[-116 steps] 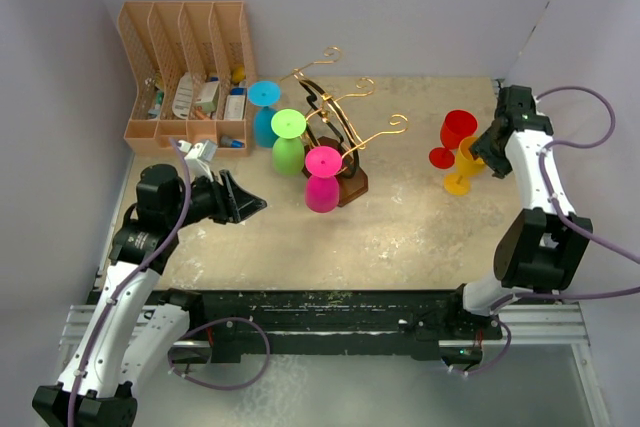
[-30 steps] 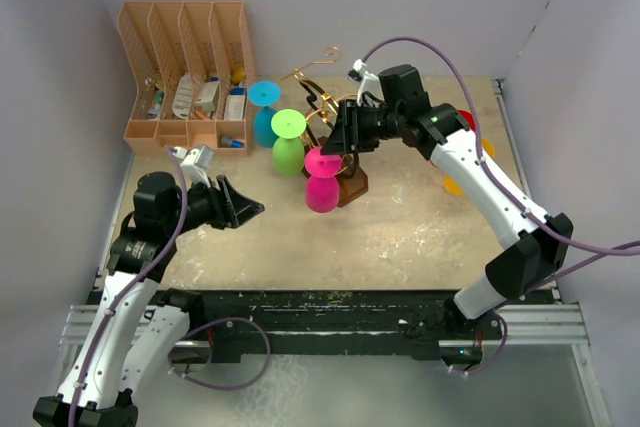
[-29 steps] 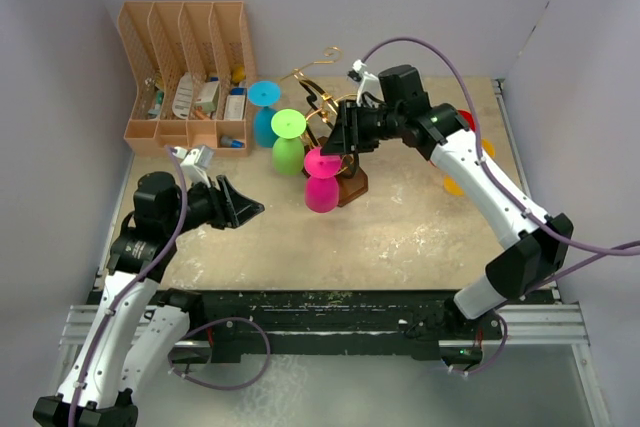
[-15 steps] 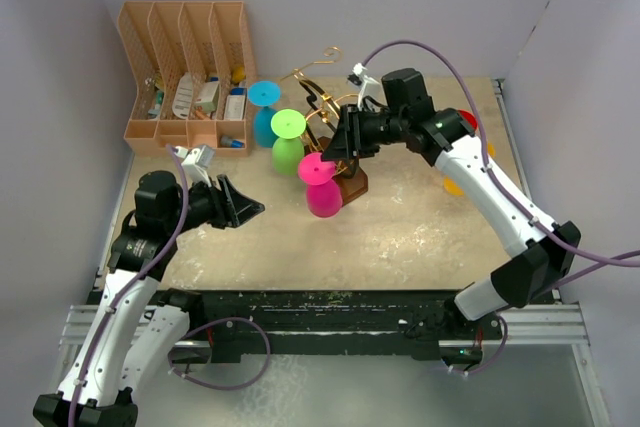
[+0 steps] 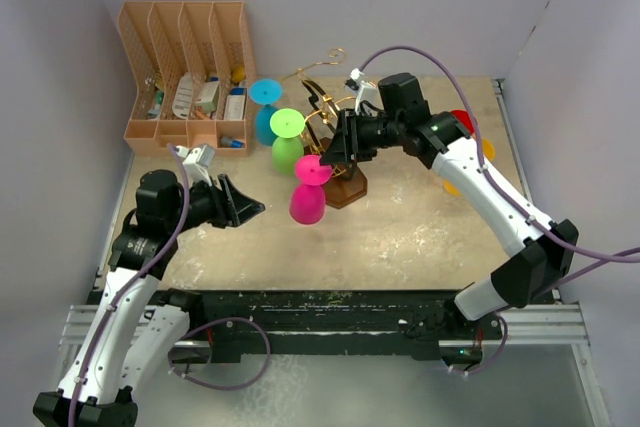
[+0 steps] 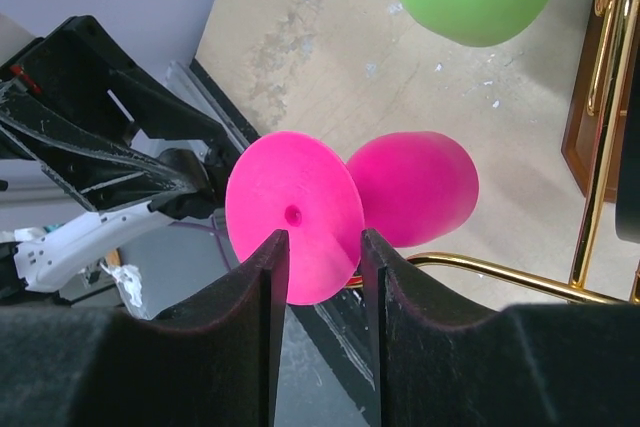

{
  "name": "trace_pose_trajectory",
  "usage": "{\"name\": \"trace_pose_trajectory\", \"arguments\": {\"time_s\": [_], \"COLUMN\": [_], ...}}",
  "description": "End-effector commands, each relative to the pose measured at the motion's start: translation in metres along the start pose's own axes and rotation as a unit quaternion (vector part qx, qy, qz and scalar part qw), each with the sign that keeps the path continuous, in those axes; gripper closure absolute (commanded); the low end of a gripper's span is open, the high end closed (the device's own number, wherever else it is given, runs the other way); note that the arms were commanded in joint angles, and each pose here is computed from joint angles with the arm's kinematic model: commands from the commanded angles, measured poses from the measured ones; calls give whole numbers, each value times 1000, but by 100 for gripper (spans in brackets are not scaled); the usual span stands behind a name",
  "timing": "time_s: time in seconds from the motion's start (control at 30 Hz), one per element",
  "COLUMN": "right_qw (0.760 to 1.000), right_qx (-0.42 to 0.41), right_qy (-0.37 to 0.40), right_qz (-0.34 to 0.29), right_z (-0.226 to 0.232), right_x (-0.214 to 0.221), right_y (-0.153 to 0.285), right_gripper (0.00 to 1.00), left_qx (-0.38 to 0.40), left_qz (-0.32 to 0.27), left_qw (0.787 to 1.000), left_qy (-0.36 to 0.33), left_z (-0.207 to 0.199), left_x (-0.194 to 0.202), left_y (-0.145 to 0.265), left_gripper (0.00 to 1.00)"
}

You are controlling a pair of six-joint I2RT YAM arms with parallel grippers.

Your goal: Take the wine glass off the wine glass rack

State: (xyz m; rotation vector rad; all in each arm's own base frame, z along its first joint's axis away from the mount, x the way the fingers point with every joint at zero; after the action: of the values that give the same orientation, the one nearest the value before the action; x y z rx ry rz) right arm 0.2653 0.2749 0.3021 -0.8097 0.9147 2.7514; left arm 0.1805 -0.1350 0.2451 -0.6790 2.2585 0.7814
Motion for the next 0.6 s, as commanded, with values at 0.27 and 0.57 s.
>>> {"name": "trace_pose_trajectory", "arguments": {"time_s": [0.27, 0.57], "right_qw": [999, 999], "right_qx": [24, -18], "right_qy": [18, 25], "right_qz": [-21, -13], "right_z": [3, 19], "right_x": [-13, -10], "right_y": [2, 6], "right_gripper": [58, 59], "left_qx": [6, 4], "left_qz": [-17, -15], "left_qw": [1000, 1000], "left_qy": [-8, -7], "left_z": [-2, -1], "left_x": [-9, -9], "left_y": [-2, -3], "left_gripper": [43, 43]}}
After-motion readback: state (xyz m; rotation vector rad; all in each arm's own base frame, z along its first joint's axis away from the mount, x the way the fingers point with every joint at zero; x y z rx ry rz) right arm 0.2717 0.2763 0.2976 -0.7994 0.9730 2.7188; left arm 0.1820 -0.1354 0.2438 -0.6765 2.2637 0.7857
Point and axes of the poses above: each gripper's point midway between its finger pads, its own y axis back along the fingers, its own z axis along the line the jaws close on, x = y × z, the point moved 3 cm from there along y, back along the fingers, and after that the axes turned 3 degrees about -y, right-handed, at the moved point
